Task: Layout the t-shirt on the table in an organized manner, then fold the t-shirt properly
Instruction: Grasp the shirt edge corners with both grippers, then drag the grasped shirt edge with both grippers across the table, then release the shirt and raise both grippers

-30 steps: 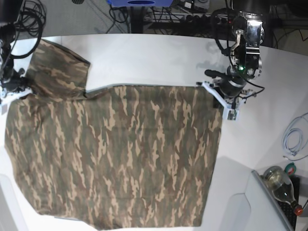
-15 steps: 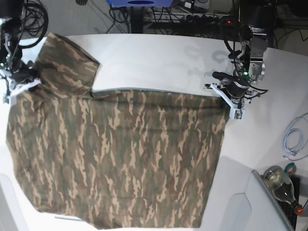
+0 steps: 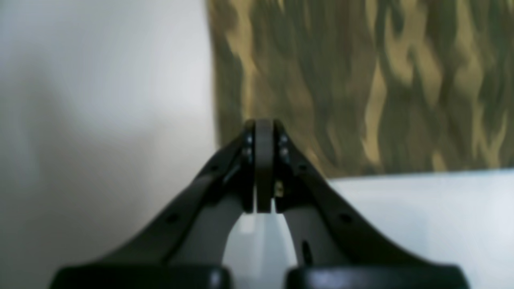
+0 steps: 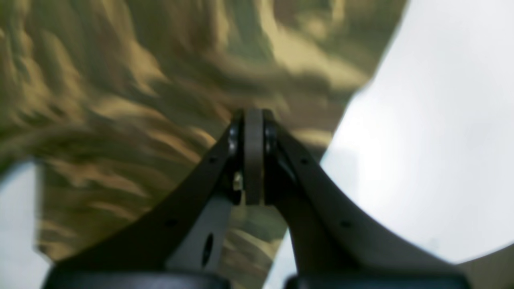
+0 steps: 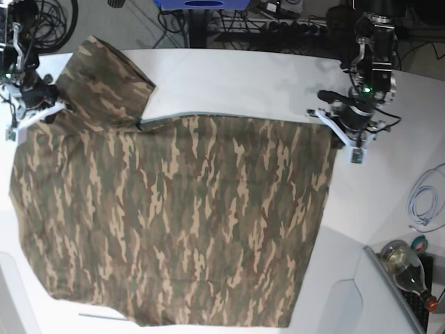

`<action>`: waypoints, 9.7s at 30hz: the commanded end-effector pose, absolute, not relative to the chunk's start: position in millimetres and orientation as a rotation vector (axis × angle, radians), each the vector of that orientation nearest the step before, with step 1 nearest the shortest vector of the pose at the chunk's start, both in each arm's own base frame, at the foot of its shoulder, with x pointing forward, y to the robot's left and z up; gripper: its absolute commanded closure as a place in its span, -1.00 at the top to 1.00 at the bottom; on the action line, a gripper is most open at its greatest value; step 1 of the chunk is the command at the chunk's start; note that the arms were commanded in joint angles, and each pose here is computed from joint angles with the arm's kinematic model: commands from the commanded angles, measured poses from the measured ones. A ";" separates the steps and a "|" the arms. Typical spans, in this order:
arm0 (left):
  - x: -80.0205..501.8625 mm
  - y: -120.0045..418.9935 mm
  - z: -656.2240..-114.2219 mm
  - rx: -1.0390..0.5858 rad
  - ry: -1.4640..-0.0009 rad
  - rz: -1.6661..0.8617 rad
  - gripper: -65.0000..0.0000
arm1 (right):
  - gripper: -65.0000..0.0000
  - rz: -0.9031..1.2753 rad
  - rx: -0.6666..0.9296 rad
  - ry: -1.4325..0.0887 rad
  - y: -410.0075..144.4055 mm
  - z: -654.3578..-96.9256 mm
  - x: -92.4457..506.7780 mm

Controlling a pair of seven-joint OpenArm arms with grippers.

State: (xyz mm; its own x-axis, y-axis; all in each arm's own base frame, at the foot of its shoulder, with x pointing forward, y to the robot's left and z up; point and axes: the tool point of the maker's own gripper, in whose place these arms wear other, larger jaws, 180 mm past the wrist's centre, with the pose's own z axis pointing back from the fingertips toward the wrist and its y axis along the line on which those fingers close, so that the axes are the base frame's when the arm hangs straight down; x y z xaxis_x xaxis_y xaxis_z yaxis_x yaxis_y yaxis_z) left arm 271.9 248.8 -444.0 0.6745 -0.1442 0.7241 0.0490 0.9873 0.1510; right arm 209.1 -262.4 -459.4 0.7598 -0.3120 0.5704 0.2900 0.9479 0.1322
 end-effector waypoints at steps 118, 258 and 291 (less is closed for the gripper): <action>352.2 231.5 -404.7 -0.251 -0.767 0.201 -1.00 | -0.99 -0.208 0.221 -0.704 -233.5 -347.1 315.4; 491.7 248.2 -392.2 -0.272 -0.928 0.650 0.69 | 0.28 -0.008 0.207 -0.931 -184.1 -372.0 438.5; 287.1 331.7 -430.4 -0.127 -1.083 0.498 0.68 | 0.29 -1.055 0.541 -0.862 -260.3 -456.4 286.2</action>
State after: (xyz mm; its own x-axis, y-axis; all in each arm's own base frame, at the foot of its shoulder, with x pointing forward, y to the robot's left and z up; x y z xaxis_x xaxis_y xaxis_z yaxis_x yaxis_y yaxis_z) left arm 275.3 320.5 -449.6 0.4228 0.4681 0.7760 -0.3417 0.8754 -0.3418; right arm 273.0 -258.9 -470.3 0.2334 -0.9165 0.3248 0.5639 0.3997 0.7227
